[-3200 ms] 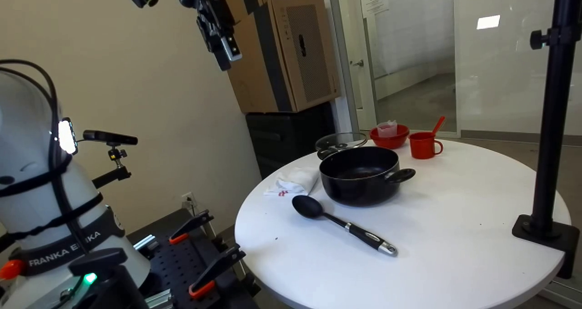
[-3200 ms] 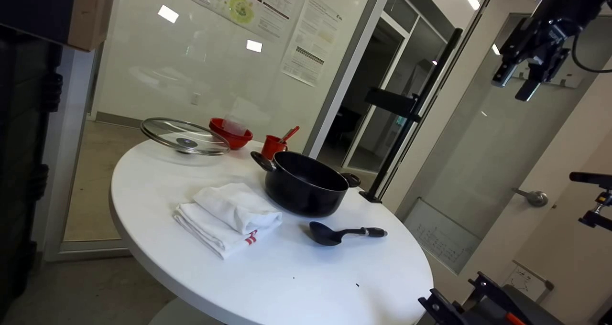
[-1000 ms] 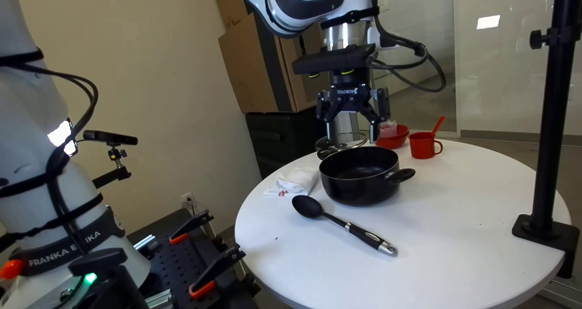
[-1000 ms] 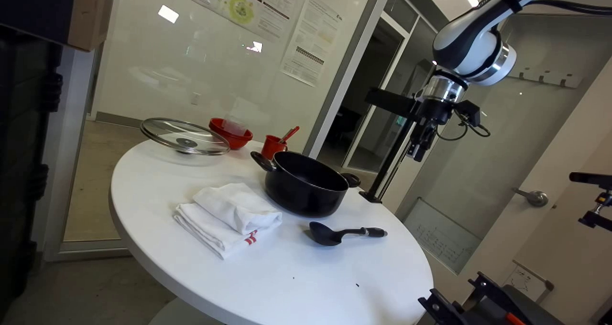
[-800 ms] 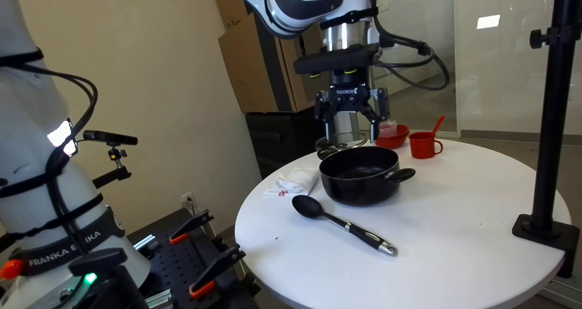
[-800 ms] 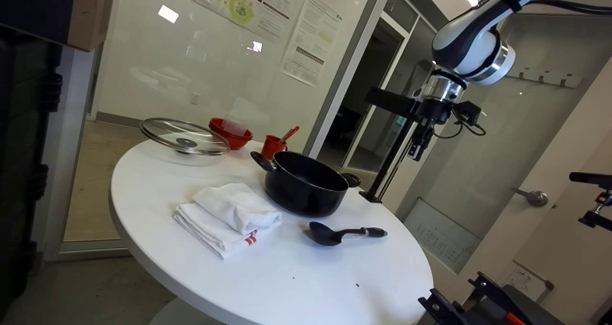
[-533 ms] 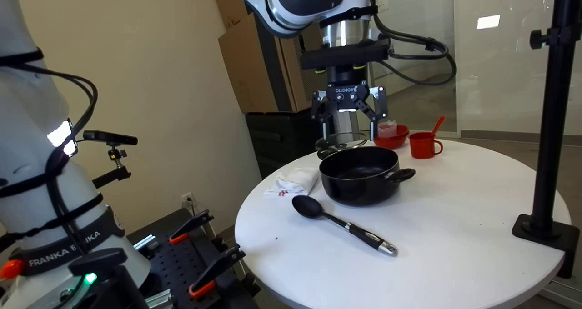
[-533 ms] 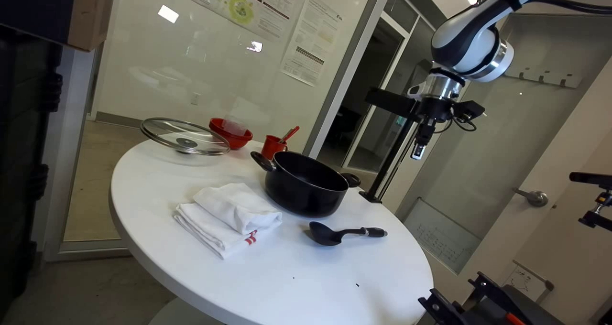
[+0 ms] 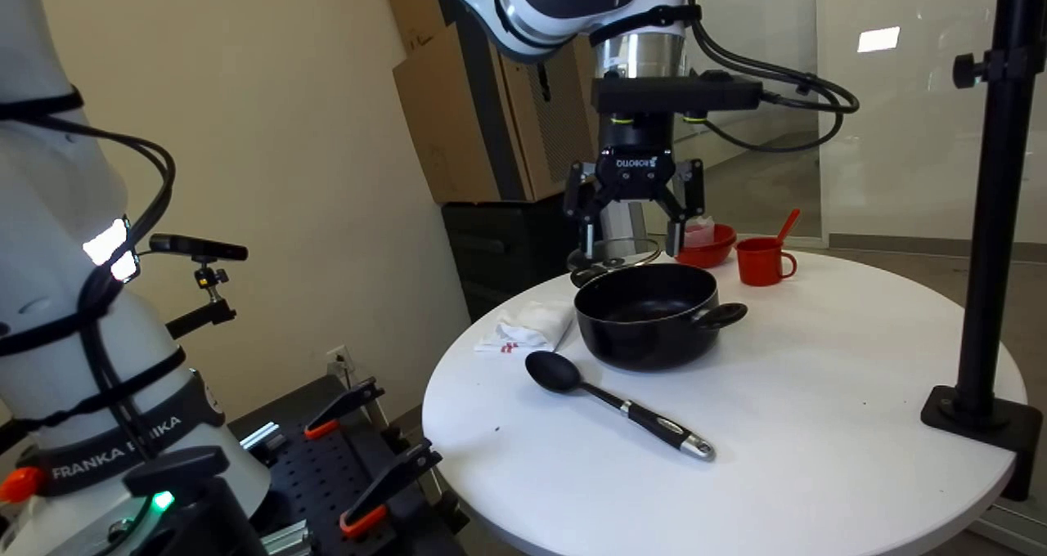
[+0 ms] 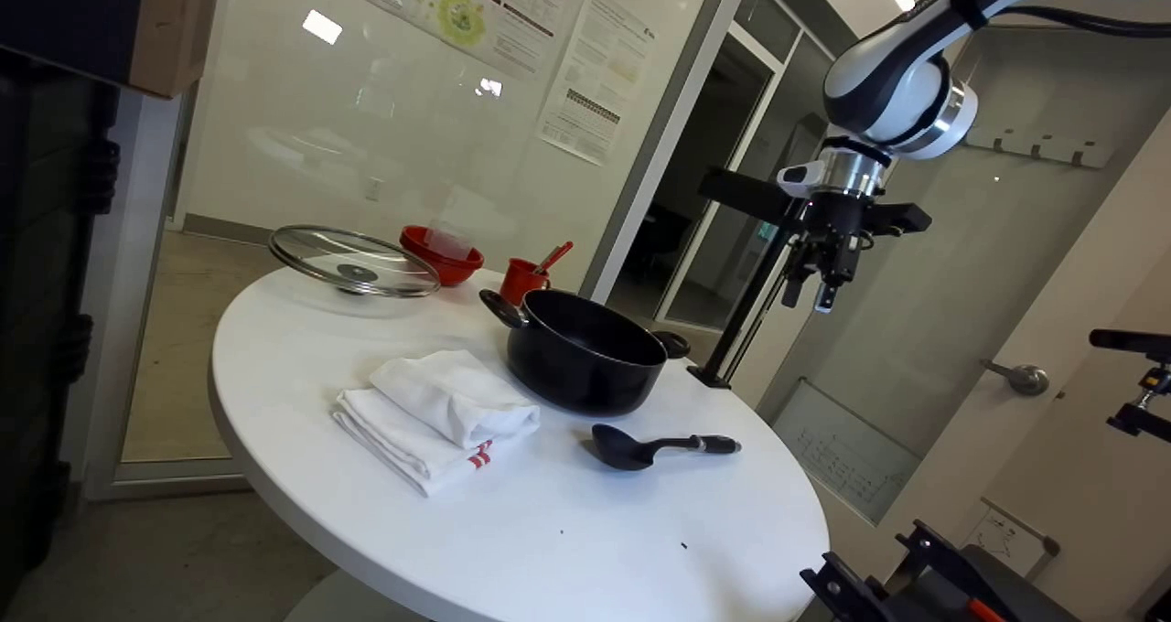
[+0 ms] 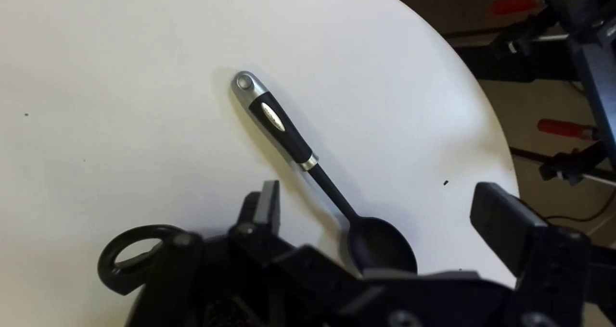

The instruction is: Put the spoon in the pot

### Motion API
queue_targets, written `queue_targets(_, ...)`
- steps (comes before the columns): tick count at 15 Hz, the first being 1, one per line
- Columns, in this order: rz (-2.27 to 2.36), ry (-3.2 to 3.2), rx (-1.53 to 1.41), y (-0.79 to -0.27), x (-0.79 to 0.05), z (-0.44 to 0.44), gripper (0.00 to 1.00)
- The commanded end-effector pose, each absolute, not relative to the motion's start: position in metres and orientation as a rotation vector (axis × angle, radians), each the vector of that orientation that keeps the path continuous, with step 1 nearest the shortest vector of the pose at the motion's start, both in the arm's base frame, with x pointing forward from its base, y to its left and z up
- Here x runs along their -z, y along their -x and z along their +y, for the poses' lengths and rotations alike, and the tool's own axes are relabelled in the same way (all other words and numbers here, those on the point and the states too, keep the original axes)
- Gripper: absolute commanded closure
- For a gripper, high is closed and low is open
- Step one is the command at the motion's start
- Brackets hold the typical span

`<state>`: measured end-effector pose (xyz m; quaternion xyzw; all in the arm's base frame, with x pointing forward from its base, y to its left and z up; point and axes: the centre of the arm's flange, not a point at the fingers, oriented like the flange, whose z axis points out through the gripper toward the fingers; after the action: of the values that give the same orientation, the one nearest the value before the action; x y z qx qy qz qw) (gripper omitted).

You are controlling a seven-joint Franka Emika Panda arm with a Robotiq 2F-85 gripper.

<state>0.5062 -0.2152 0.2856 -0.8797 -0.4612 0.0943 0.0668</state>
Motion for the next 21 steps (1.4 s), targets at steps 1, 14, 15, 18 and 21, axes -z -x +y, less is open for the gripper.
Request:
queue_targets(1,-1.595,2.460,-0.353,-0.528,-0.276,-0.234,0.00)
queue_targets(14,-1.972,2.220,-0.652,-0.529,-0.265,-0.198,0.00)
queue_targets(15,-2.035,2.195,-0.683,-0.531,-0.267,-0.197,0.00)
queue_targets(18,-2.239,2.119,-0.768,-0.540,-0.275,-0.188,0.00)
queue_targets(21,-2.436,2.107,-0.798,-0.549,-0.281,-0.182,0.00)
